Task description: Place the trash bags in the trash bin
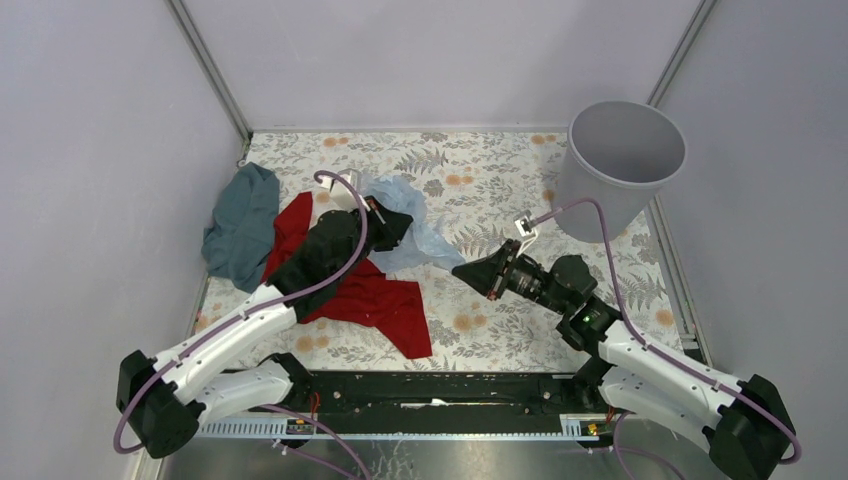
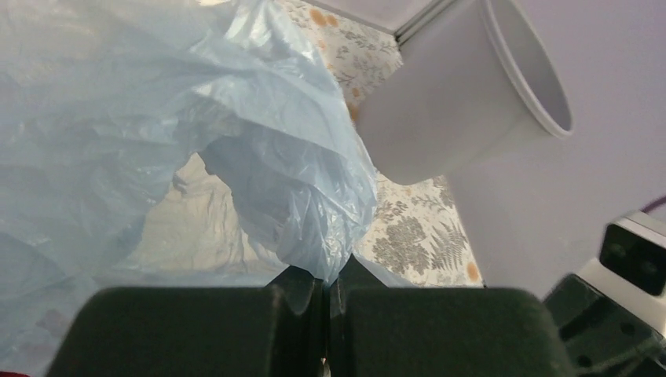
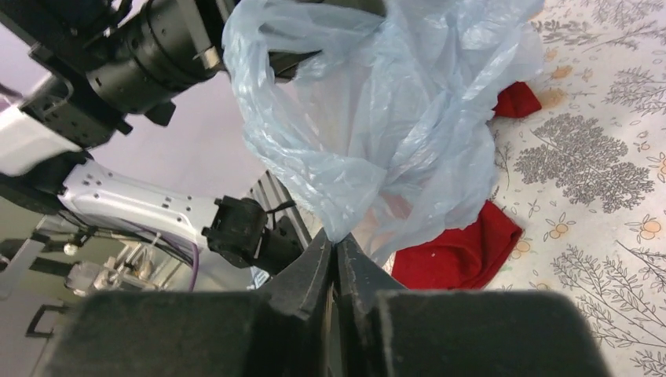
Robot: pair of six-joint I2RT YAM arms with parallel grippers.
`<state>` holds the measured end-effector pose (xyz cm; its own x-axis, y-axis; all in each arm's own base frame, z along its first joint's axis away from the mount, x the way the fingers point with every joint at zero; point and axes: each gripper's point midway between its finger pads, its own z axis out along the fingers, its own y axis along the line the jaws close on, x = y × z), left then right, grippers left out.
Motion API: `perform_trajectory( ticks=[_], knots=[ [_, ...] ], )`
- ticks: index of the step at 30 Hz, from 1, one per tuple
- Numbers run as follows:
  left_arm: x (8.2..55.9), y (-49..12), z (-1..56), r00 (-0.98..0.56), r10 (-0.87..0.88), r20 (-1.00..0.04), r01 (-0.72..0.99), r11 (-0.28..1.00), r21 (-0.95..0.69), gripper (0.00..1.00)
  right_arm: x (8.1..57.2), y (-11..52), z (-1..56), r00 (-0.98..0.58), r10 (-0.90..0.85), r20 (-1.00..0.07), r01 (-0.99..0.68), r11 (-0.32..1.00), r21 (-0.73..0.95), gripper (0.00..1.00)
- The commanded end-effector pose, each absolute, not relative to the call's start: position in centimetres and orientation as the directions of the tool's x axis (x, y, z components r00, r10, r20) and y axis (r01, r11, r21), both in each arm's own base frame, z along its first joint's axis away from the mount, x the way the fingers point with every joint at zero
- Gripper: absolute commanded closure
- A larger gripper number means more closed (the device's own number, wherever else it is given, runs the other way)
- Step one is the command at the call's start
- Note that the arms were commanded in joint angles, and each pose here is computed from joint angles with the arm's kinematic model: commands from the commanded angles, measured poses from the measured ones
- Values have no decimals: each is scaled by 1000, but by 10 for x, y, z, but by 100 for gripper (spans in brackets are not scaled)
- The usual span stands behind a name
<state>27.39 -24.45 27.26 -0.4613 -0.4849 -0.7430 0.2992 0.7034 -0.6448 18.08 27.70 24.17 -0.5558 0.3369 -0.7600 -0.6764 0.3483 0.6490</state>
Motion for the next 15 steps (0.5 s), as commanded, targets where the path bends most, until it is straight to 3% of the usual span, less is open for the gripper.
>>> perform_trajectory(
  ticks=[1, 4, 6, 9, 11, 15],
  knots=[
    [293, -244, 293, -398, -541, -741, 272, 702, -659, 100, 163, 289, 236, -619, 254, -743, -684, 291, 669, 78],
    [291, -249, 288, -422, -513, -748, 290, 705, -647, 100, 142, 289, 213, -599, 5, -801, -766, 288, 575, 48],
    [290, -253, 281, -444, -473, -761, 303, 720, -625, 100, 143, 273, 195, -577, -126, -807, -778, 387, 496, 34],
    [289, -257, 268, -485, -412, -771, 305, 747, -591, 100, 162, 245, 198, -533, -161, -831, -742, 560, 368, 17],
    [286, -258, 260, -510, -394, -765, 300, 752, -587, 100, 171, 236, 212, -485, -140, -863, -735, 600, 316, 2],
    [281, -265, 257, -534, -381, -755, 328, 730, -600, 100, 186, 239, 224, -473, -178, -863, -727, 632, 268, 0]
  ],
)
